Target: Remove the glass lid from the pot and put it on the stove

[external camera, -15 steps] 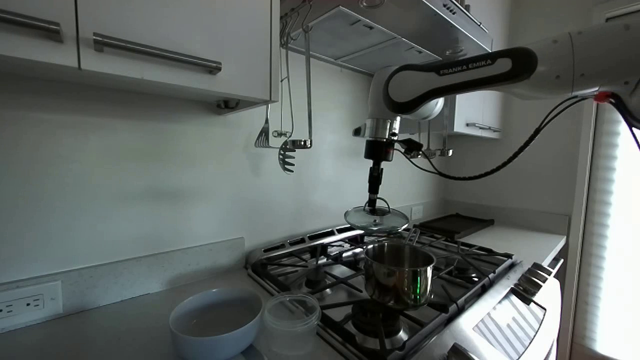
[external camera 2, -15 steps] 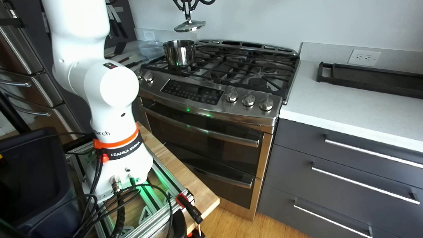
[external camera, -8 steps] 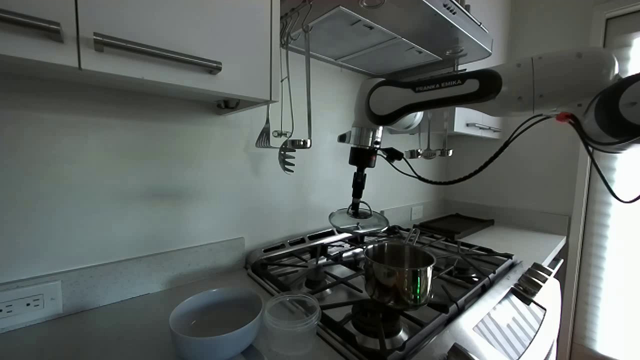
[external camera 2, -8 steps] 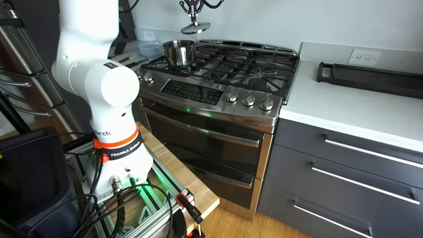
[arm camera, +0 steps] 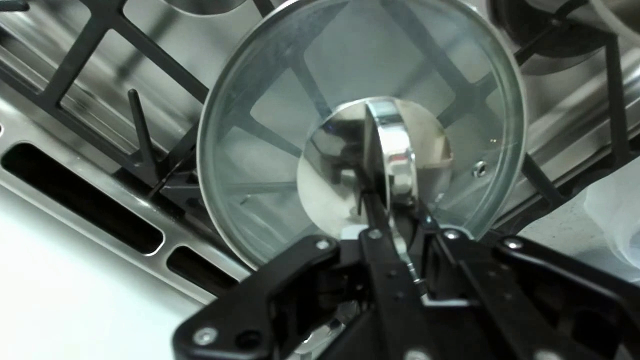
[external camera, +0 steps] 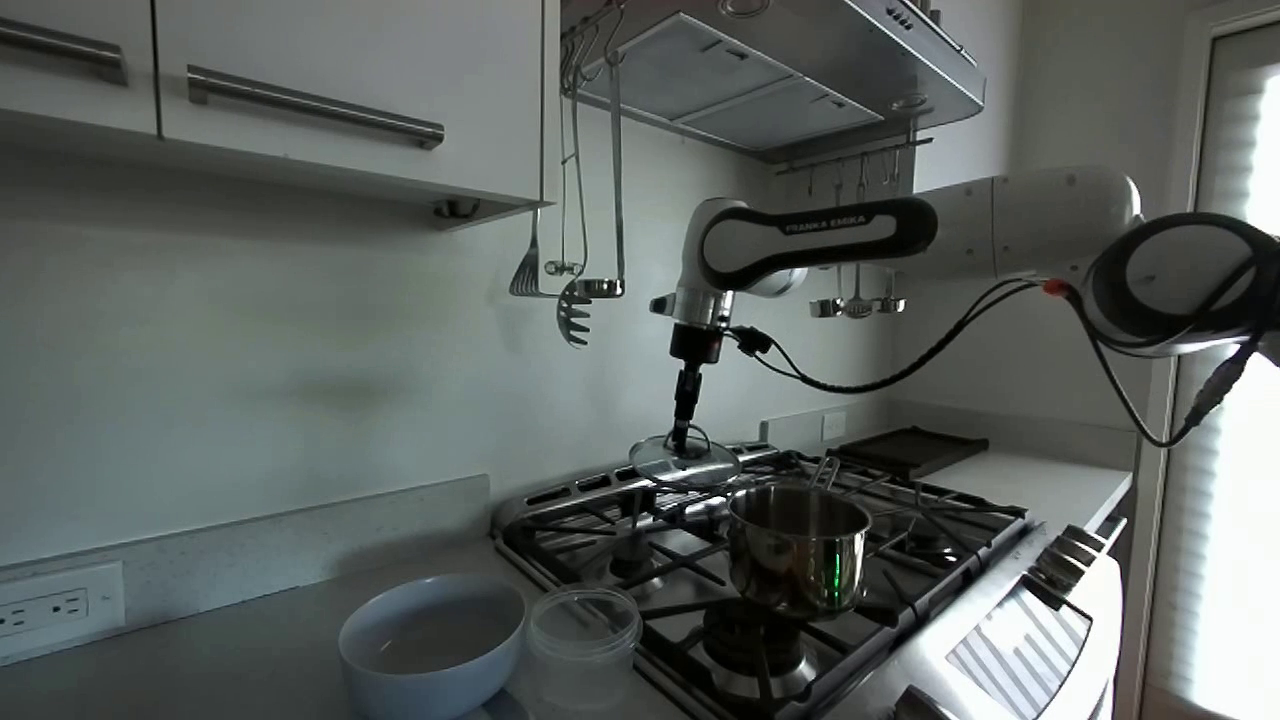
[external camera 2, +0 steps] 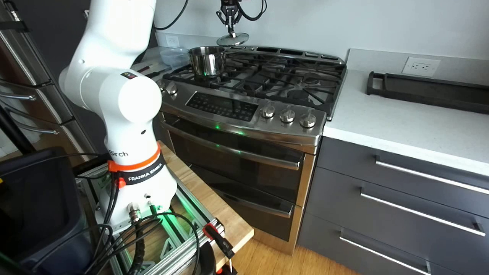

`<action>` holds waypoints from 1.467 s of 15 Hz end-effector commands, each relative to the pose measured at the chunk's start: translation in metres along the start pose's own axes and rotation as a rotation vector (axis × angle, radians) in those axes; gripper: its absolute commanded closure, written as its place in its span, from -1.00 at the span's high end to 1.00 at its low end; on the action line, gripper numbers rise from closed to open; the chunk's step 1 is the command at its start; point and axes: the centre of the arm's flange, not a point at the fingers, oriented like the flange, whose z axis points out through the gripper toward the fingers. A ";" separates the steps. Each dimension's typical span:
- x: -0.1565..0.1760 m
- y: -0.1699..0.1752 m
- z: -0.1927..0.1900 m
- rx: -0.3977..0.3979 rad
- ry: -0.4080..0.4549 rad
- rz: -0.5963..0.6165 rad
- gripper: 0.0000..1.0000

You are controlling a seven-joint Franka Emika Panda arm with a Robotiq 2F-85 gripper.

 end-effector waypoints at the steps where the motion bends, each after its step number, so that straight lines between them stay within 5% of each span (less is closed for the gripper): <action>1: 0.001 0.002 0.005 0.004 0.000 0.001 -0.71; 7: 0.001 0.002 0.008 0.008 -0.004 0.001 -0.71; 8: 0.001 0.002 0.008 0.008 -0.004 0.001 -0.93; 22: 0.030 0.007 0.073 0.032 0.043 0.020 -0.93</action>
